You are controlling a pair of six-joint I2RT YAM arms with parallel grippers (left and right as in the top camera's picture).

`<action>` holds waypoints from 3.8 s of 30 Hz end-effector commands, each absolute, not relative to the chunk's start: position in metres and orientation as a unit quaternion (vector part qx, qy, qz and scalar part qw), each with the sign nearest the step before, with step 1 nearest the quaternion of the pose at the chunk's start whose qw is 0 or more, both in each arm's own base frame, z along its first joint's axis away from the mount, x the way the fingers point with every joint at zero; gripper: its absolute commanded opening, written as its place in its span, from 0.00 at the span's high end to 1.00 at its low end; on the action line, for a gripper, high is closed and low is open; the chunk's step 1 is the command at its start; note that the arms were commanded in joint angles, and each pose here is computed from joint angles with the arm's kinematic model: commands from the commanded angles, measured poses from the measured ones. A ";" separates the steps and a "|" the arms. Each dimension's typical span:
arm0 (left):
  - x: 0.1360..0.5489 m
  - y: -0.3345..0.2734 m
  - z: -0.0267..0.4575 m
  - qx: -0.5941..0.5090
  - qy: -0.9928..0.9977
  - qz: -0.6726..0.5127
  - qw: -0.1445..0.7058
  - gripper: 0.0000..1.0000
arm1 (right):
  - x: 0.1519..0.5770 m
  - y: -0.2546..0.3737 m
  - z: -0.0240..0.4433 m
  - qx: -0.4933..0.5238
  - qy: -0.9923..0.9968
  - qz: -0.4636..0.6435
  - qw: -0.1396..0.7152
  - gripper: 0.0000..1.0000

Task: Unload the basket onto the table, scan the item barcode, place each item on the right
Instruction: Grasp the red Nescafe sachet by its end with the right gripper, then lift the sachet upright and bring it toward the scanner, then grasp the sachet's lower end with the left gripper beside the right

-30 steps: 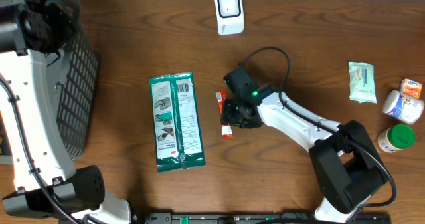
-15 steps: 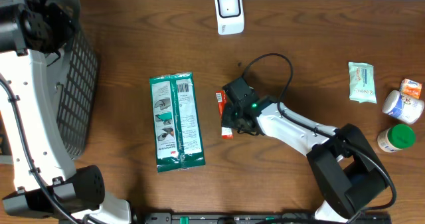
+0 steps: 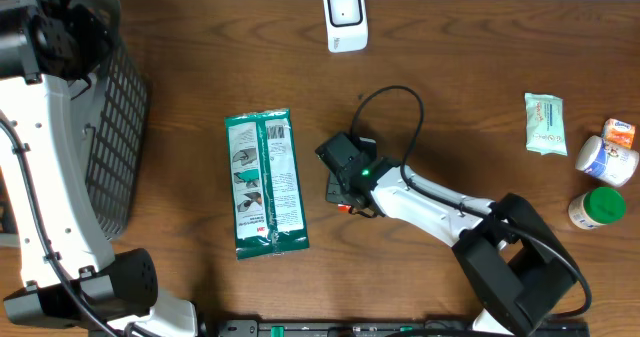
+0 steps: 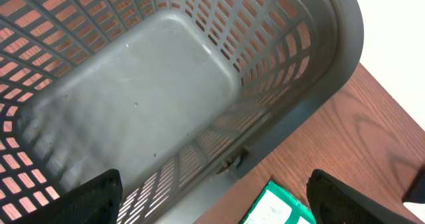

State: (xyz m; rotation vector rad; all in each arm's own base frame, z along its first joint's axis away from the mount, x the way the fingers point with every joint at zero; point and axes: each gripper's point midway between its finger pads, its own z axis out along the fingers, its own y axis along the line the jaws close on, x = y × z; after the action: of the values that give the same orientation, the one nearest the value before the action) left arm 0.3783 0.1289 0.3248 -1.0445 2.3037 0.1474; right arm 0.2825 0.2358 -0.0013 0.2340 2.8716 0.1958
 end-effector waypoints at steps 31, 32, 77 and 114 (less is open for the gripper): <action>0.375 0.132 0.329 -0.395 0.865 0.061 0.304 0.12 | 0.269 0.219 0.143 -0.425 0.865 0.115 0.239 0.99; 0.375 0.132 0.329 -0.395 0.865 0.061 0.304 0.12 | 0.269 0.221 0.145 -0.426 0.863 0.123 0.241 0.99; 0.337 -0.111 0.329 0.054 0.938 -0.297 0.168 0.44 | 0.282 0.223 0.275 -0.142 0.812 0.513 0.240 0.99; 0.331 -0.254 0.363 0.194 0.876 -0.382 0.220 0.56 | 0.314 0.231 0.352 -0.063 0.738 0.608 0.287 0.99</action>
State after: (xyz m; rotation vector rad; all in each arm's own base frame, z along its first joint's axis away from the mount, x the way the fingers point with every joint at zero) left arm 0.3348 -0.2463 0.3646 0.5260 2.4123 -1.0248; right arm 0.3122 0.2323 0.3427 -0.1830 1.9942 1.6302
